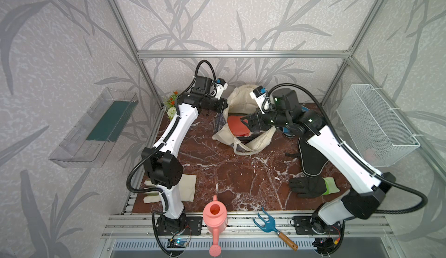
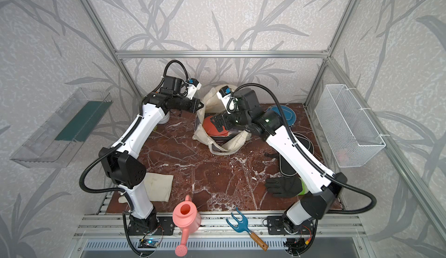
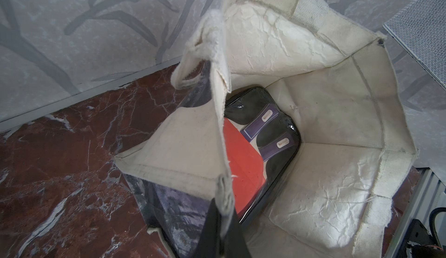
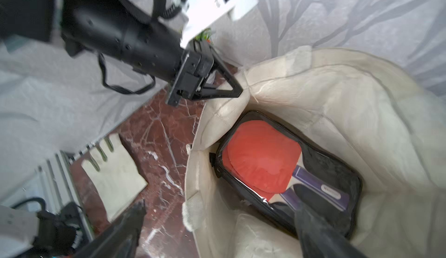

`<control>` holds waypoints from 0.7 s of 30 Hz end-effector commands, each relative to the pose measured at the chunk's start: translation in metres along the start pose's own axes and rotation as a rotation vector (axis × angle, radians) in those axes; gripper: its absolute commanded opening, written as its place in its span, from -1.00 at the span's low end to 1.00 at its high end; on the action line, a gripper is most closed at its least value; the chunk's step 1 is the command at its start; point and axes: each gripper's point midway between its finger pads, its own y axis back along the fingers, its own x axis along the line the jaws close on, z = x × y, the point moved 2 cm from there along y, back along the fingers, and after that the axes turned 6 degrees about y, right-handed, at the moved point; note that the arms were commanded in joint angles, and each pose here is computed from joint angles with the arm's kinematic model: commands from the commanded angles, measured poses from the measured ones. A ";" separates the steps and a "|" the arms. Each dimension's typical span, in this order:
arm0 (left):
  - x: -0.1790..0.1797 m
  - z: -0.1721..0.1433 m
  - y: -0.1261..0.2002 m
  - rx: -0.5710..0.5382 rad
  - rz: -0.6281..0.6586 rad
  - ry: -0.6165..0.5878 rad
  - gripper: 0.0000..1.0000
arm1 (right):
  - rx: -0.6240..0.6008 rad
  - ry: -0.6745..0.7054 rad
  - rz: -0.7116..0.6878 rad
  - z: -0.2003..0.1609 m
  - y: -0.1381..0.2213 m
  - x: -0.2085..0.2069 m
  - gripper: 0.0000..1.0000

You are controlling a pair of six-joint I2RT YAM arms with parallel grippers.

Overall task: Remove the ping pong set from the canvas bag
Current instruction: Pick up the ping pong set from the canvas bag.

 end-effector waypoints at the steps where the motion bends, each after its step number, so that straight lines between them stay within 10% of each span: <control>1: -0.039 0.049 0.065 -0.246 -0.044 -0.146 -1.00 | 0.129 0.186 0.062 -0.030 -0.050 -0.003 0.76; 12: -0.032 0.020 0.060 -0.224 -0.033 -0.142 -1.00 | 0.335 0.047 -0.078 -0.096 -0.124 -0.090 0.47; 21: -0.031 -0.001 0.038 -0.192 -0.089 -0.099 -1.00 | 0.497 -0.208 -0.453 -0.139 -0.097 -0.150 0.88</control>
